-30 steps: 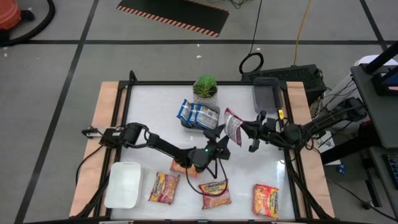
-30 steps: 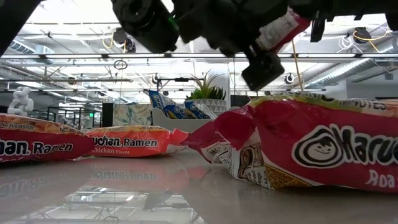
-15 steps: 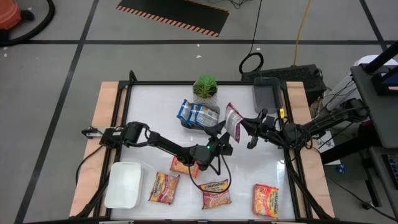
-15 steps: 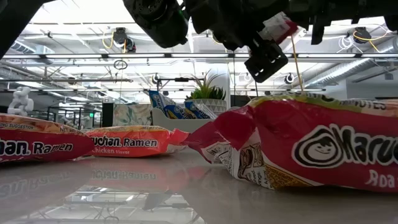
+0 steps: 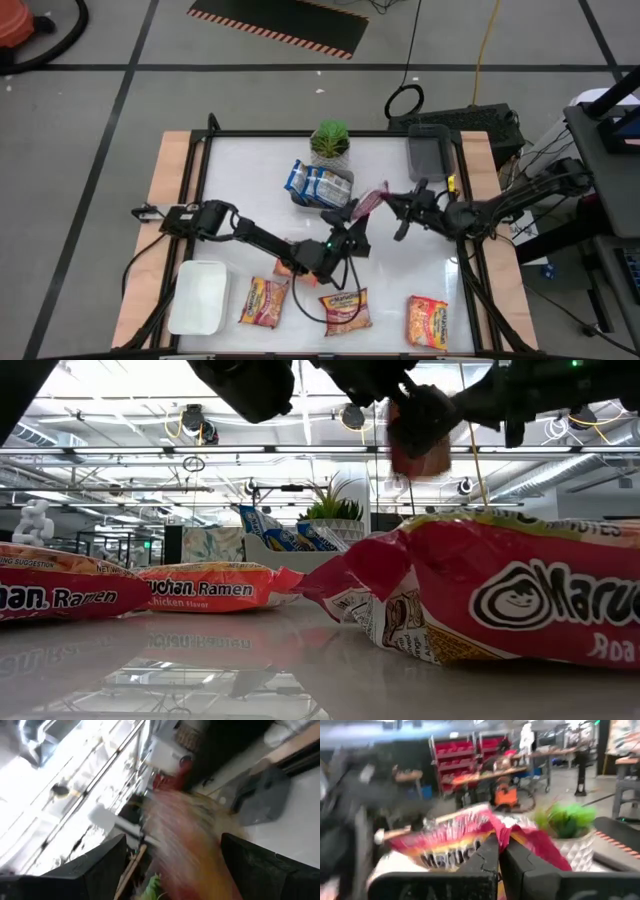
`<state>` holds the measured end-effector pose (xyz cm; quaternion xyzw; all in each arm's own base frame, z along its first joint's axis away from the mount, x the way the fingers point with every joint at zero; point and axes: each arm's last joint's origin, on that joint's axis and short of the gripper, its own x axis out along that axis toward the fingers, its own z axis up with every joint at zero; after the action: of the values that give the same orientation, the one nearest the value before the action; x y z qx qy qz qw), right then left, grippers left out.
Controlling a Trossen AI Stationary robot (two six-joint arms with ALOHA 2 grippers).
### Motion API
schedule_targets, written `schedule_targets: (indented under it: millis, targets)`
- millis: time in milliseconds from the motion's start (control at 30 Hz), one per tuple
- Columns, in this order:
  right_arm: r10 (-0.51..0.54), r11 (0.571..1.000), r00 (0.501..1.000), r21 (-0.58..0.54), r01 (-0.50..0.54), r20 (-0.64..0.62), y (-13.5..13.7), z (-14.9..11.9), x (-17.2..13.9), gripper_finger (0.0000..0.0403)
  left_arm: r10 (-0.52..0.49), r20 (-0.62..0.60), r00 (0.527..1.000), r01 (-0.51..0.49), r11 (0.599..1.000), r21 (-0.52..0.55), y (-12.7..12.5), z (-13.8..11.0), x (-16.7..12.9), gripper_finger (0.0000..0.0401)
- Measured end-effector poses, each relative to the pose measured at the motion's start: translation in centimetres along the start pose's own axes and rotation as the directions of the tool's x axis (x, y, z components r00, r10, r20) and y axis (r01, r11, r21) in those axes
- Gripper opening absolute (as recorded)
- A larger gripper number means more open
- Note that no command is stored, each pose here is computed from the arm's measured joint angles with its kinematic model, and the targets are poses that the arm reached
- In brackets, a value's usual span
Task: Sort Maruchan noodles
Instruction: Put the right red noodle pack into the black bin
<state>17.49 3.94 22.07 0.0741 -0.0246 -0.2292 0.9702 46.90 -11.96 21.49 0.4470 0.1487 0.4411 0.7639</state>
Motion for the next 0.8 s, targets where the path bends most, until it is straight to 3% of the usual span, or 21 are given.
schedule_targets:
  millis: [300, 567, 800]
  targets:
    - [0.003, 1.0, 1.0, 0.012, -0.003, -0.018, 0.0, -0.2, 0.0, 0.0, 0.045, -0.139, 0.989, -0.075, 0.974, -0.216, 1.2, -0.6, 1.4, 0.0326]
    - [0.024, 1.0, 1.0, 0.016, -0.024, -0.009, 0.1, -0.1, -0.1, 0.0, 0.02, -0.158, 0.987, -0.054, 0.975, -0.214, 0.4, -0.5, 0.6, 0.0318]
    - [0.061, 0.997, 0.998, 0.035, -0.062, 0.028, 0.1, 0.6, -0.2, 0.0, -0.016, -0.103, 0.995, -0.011, 0.967, -0.254, 1.5, 1.2, -2.3, 0.0254]
